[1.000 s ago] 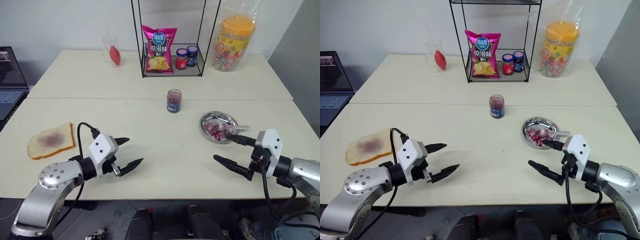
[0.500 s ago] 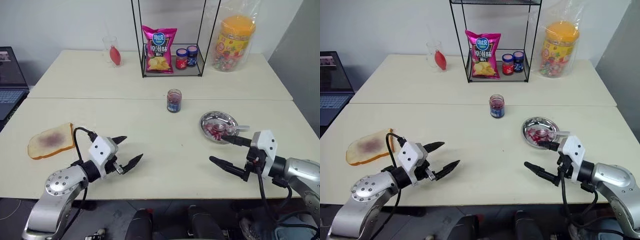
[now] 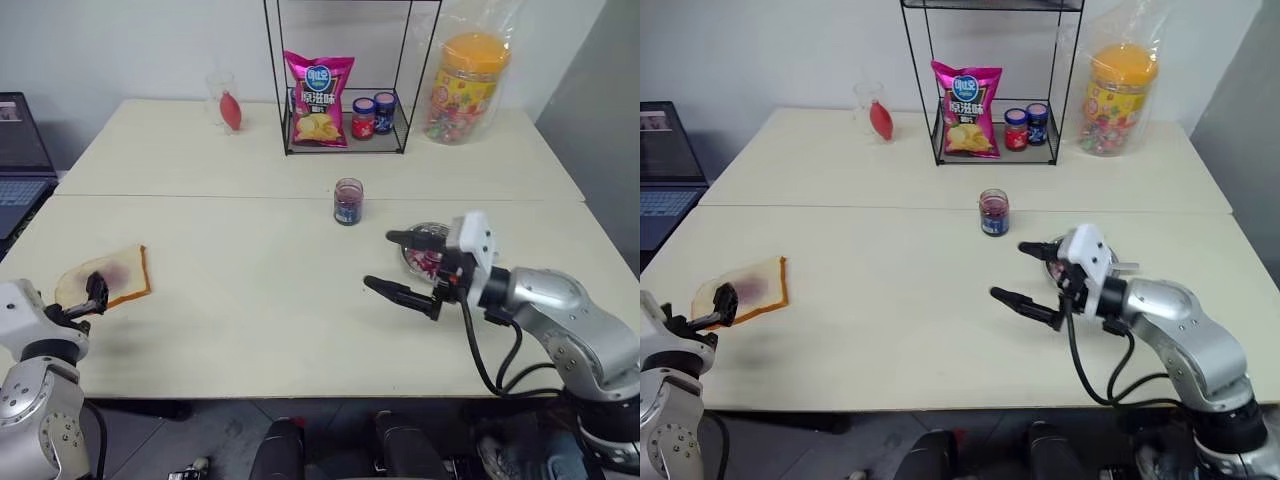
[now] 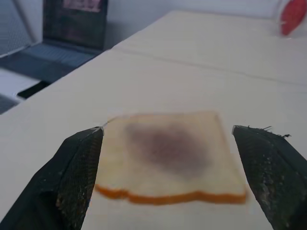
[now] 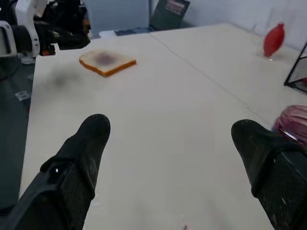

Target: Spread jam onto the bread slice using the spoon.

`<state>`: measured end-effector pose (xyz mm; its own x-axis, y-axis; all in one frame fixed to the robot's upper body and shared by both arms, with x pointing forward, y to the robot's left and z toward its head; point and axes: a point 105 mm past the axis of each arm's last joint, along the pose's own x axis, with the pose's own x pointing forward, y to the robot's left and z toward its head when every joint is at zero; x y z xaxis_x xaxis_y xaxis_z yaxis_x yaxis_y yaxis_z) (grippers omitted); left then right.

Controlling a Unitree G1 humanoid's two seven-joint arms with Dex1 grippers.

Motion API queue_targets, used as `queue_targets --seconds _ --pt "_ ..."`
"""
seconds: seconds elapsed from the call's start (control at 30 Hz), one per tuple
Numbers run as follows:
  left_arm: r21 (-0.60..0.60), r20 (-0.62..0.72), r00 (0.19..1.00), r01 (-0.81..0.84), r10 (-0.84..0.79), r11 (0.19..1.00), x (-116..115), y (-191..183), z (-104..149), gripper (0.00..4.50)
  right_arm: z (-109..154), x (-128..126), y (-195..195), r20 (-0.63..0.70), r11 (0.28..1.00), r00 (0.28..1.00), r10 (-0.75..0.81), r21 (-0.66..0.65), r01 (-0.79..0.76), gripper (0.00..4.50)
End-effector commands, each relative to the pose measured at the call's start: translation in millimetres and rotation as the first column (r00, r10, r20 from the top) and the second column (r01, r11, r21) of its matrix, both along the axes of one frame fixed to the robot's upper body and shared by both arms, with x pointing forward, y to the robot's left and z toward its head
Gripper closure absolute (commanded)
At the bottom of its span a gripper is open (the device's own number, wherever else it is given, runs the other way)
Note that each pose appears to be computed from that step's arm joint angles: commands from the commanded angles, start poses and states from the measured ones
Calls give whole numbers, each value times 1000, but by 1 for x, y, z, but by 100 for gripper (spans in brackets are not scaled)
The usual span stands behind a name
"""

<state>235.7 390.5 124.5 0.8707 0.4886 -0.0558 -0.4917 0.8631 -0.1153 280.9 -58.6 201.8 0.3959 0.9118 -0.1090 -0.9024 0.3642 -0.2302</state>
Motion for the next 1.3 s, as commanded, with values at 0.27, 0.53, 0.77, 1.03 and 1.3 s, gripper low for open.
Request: queue_targets --seconds 0.27,0.53,0.77,1.03,1.3 --pt "-203 47 995 -75 87 976 8 40 -4 0 8 3 46 30 991 993 116 -76 -114 2" --pt "-298 29 994 -96 110 950 20 42 -15 0 10 3 44 37 989 992 120 -91 -116 2" --pt "-404 -7 987 -152 163 902 30 41 -19 44 10 3 35 26 990 995 99 -99 -96 0" --pt "-432 -64 991 -134 118 892 42 31 -25 227 9 2 31 19 988 995 101 -117 -98 0" --pt "-405 -56 985 -170 161 898 42 36 -19 407 8 3 29 22 989 996 90 -119 -87 0"
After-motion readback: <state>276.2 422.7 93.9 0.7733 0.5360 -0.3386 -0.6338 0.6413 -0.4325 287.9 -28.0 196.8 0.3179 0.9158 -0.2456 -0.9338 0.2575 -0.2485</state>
